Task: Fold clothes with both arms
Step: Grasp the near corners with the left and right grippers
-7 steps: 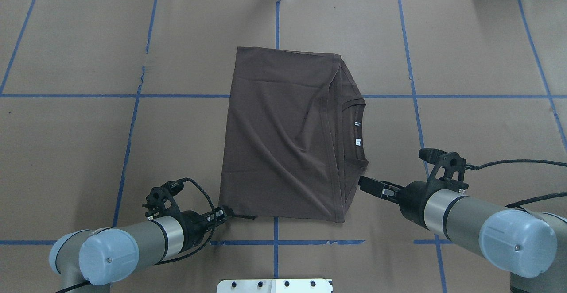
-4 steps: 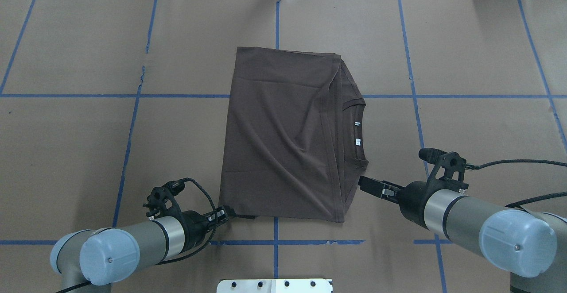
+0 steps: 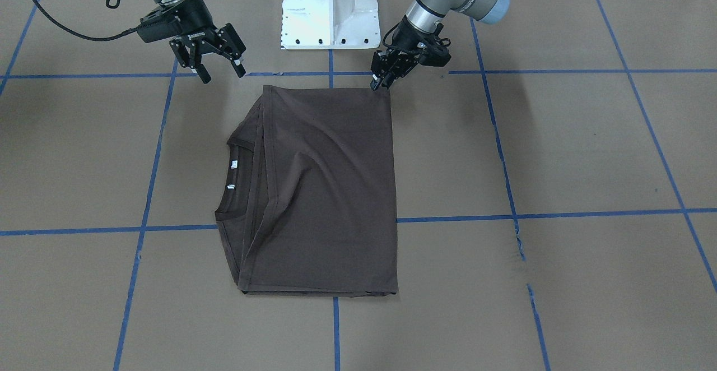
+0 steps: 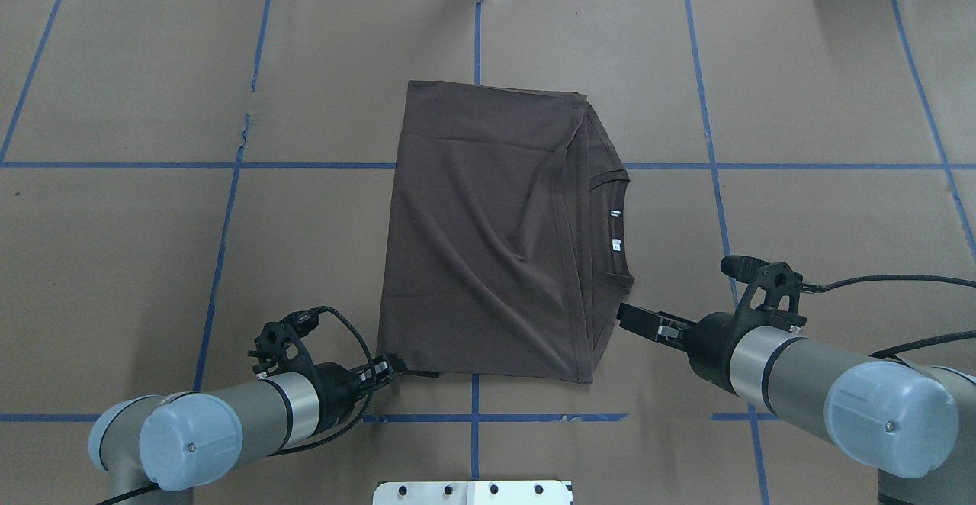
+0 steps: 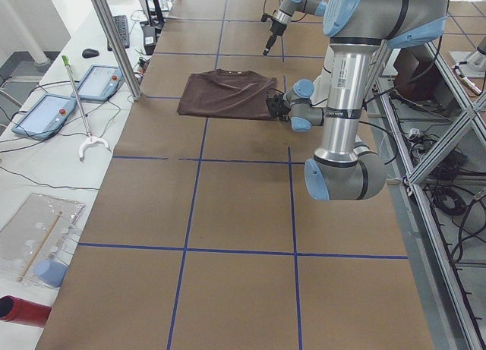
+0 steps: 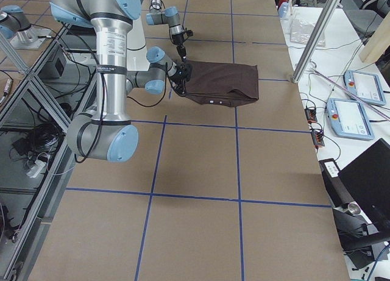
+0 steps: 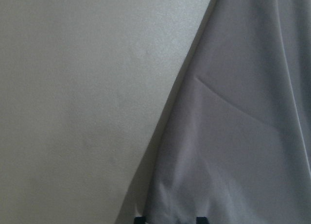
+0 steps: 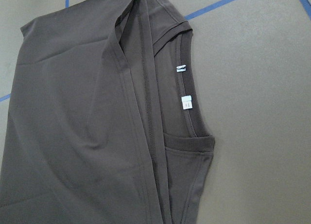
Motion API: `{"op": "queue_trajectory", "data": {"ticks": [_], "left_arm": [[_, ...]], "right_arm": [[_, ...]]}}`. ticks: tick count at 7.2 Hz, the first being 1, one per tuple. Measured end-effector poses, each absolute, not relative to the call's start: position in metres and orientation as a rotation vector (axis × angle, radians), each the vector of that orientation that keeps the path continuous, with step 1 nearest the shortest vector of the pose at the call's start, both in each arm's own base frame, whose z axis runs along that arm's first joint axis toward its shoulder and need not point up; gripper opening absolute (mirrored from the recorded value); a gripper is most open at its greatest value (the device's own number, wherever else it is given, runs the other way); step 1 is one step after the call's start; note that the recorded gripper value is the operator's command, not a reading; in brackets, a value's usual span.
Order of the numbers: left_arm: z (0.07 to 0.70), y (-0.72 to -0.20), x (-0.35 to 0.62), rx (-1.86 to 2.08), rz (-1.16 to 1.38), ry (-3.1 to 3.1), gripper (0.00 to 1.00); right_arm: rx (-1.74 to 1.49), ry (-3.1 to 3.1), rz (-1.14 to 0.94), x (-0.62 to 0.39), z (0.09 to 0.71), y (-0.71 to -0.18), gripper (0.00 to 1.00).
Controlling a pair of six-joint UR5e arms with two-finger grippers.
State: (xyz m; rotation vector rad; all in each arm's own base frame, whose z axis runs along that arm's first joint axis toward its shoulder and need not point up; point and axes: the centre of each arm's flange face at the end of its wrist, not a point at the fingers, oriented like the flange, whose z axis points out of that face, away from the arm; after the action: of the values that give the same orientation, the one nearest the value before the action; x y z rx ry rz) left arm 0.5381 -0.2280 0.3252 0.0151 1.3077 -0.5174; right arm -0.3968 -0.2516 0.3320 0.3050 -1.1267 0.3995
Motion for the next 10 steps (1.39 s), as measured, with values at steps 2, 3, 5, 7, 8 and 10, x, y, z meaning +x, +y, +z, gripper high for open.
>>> {"op": "queue_trajectory", "data": {"ticks": [2, 3, 5, 7, 8, 10], "left_arm": [[0.324, -0.229, 0.538, 0.015, -0.52, 1.31, 0.0], [0.322, -0.229, 0.537, 0.016, -0.519, 1.313, 0.0], [0.318, -0.229, 0.534, 0.016, -0.519, 1.322, 0.0], [0.316, -0.229, 0.534, 0.015, -0.519, 1.327, 0.0], [0.314, -0.229, 0.533, 0.014, -0.518, 1.329, 0.0], [0.31, -0.228, 0.532, 0.012, -0.517, 1.337, 0.0]], "right_arm": [[0.305, -1.125, 0.4, -0.397, 0.332, -0.252, 0.99], [0.306, -1.12, 0.401, -0.398, 0.332, -0.252, 0.94], [0.284, -1.087, 0.432, -0.411, 0.319, -0.254, 0.85], [0.213, -1.01, 0.548, -0.449, 0.274, -0.26, 0.77], [0.19, -0.961, 0.59, -0.471, 0.255, -0.263, 0.76], [0.178, -0.874, 0.604, -0.507, 0.26, -0.262, 0.77]]}}
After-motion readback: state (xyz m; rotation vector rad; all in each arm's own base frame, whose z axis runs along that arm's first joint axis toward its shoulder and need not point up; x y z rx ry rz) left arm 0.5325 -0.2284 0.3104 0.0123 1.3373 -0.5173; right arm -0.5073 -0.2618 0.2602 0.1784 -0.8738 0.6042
